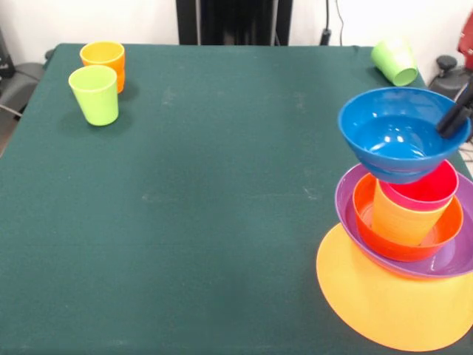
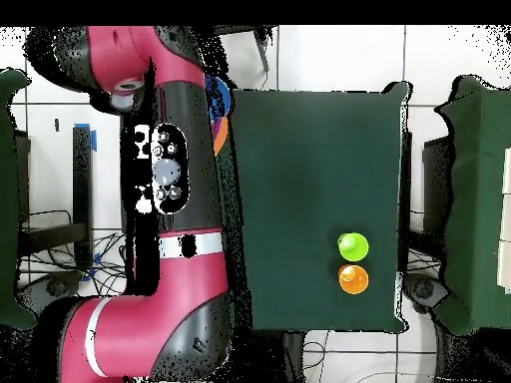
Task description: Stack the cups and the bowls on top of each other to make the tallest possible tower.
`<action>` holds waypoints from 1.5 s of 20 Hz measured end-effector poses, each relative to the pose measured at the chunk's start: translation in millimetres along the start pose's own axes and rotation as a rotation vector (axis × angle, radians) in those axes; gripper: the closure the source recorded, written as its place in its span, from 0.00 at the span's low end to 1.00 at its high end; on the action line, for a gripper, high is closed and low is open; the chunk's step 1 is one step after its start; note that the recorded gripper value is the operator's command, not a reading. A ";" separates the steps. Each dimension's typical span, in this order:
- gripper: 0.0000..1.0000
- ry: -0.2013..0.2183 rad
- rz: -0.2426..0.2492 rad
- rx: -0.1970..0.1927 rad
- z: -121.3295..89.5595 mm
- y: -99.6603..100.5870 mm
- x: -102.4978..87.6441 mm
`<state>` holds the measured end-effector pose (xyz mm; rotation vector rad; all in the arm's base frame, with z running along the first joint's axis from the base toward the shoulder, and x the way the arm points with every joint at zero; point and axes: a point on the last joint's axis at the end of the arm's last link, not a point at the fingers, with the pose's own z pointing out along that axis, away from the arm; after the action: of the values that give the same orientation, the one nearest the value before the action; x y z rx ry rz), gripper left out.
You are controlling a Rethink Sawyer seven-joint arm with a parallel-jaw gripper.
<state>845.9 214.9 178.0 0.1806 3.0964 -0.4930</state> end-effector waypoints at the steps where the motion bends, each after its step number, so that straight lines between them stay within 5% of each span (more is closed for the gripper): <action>1: 1.00 0.000 -0.004 0.005 0.9 3.3 1.0; 12: 1.00 0.009 -0.028 0.064 -0.3 37.4 13.9; 21: 1.00 0.020 0.034 0.071 -8.7 62.8 27.4; 30: 1.00 0.013 0.082 0.130 1.7 87.4 42.8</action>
<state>813.2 301.8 148.5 0.3114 3.0544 -0.6937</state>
